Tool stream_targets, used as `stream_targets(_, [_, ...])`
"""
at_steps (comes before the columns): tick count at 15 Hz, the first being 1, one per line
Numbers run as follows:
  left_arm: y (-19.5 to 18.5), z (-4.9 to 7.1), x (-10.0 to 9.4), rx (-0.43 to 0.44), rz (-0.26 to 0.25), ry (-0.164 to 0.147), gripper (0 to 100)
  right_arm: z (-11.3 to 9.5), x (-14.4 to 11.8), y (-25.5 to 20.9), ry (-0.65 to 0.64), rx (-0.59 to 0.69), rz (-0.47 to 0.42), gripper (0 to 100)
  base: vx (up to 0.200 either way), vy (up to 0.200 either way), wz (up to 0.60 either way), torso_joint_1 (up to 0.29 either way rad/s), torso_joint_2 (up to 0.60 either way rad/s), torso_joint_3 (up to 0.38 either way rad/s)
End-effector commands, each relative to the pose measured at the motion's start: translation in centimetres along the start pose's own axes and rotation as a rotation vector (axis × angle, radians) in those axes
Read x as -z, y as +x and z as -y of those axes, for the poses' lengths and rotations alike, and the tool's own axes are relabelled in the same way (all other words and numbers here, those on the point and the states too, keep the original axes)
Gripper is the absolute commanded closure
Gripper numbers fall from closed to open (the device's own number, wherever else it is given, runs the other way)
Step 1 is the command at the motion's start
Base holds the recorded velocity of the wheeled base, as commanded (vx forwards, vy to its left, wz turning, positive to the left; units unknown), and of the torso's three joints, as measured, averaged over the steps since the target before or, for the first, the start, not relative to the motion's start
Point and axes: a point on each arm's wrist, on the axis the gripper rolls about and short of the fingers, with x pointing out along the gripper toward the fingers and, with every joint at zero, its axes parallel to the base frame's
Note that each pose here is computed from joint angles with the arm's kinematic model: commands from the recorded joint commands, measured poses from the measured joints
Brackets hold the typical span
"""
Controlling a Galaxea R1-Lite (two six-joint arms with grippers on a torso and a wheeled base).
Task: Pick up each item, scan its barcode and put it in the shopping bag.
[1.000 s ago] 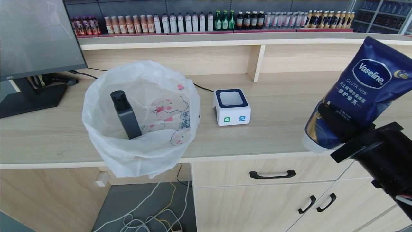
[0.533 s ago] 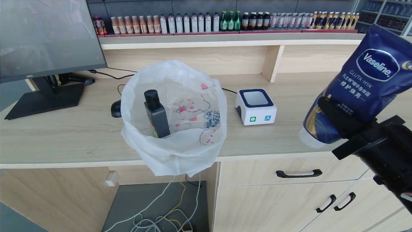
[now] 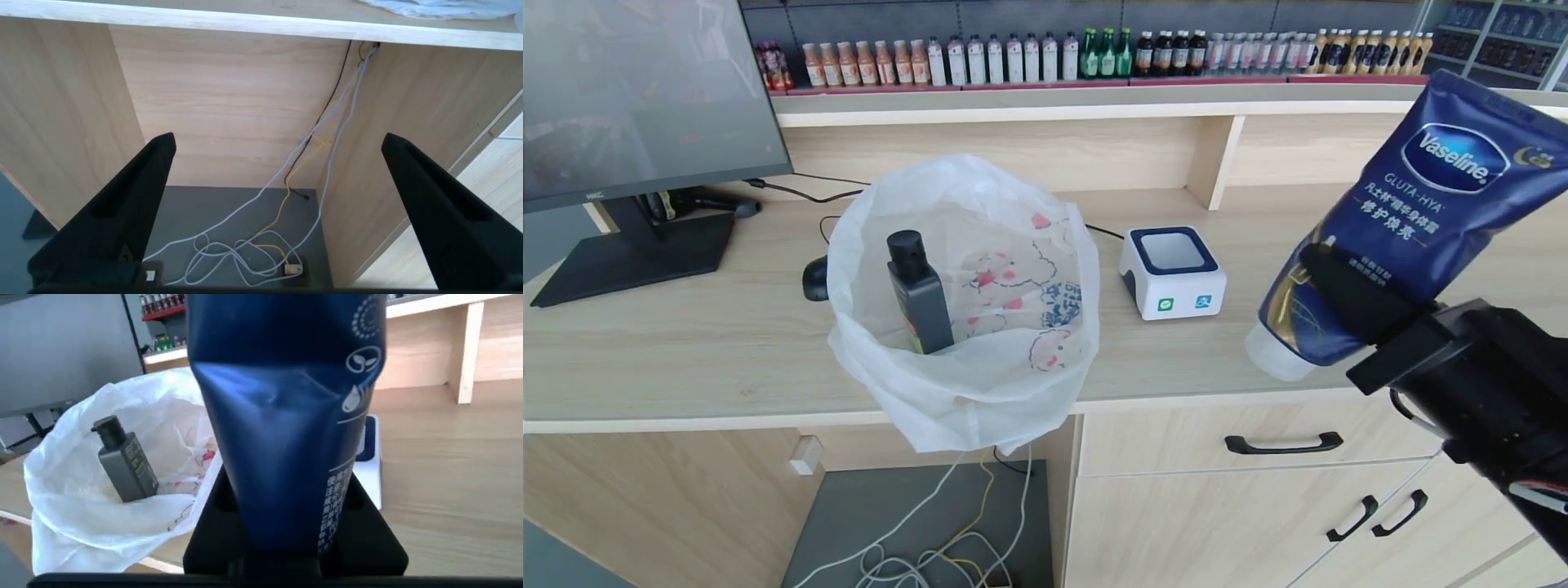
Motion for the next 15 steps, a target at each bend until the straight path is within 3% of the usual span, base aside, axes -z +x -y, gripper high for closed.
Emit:
stream_targets(1, [0.0,0.0,0.0,0.000,0.000,0.000,0,-1.3,0.9,3.2,0.109,-0.032,-0.020,100,0.000,0.000,0.00,0.000,0.00,0.000])
stream_targets(4, [0.0,0.0,0.0,0.000,0.000,0.000,0,-3.1,0.5,6.6,0.290,-0.043,-0.059,100,0.000,0.000,0.00,0.000,0.00,0.000])
stream_targets(10, [0.0,0.0,0.0,0.000,0.000,0.000,0,-4.0,-1.2,11.8,0.542,0.077,-0.110,100,0.000,0.000,0.00,0.000,0.00,0.000])
stream_targets(15, [0.0,0.0,0.0,0.000,0.000,0.000,0,-1.6,0.1,16.2,0.580,0.167,-0.106,100,0.000,0.000,0.00,0.000,0.00,0.000])
